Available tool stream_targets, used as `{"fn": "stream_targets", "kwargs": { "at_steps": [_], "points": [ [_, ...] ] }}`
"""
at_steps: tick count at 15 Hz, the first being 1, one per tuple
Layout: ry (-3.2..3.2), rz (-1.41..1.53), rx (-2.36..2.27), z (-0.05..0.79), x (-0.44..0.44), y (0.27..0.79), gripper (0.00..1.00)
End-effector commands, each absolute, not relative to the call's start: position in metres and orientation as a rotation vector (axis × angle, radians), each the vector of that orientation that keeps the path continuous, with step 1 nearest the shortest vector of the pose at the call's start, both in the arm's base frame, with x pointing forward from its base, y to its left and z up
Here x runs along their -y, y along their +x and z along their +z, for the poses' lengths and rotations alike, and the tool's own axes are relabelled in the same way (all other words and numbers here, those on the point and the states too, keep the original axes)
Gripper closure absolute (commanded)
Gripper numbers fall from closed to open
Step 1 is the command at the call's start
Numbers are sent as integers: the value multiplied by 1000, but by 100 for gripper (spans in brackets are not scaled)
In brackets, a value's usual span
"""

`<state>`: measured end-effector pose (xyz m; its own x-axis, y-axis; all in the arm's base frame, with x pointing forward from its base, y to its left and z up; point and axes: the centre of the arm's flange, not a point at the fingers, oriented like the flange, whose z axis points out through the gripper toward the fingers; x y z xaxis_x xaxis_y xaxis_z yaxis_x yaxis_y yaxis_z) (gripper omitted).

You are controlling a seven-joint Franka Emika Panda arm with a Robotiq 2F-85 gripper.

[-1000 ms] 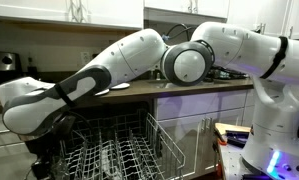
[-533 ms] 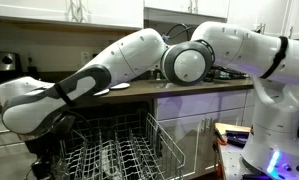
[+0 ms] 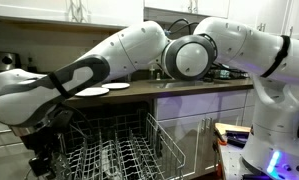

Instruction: Move the glass to the second row in the dishwasher

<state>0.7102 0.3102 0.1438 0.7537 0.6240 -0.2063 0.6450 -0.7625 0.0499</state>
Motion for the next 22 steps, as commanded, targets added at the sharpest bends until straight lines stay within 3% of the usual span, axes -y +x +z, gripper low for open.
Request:
{"fn": "stream_targets", "kwargs": {
  "at_steps": [1, 22],
  "points": [
    [2810, -322, -1038, 172, -306, 696, 37],
    [2777, -262, -972, 225, -288, 671, 37]
  ]
}}
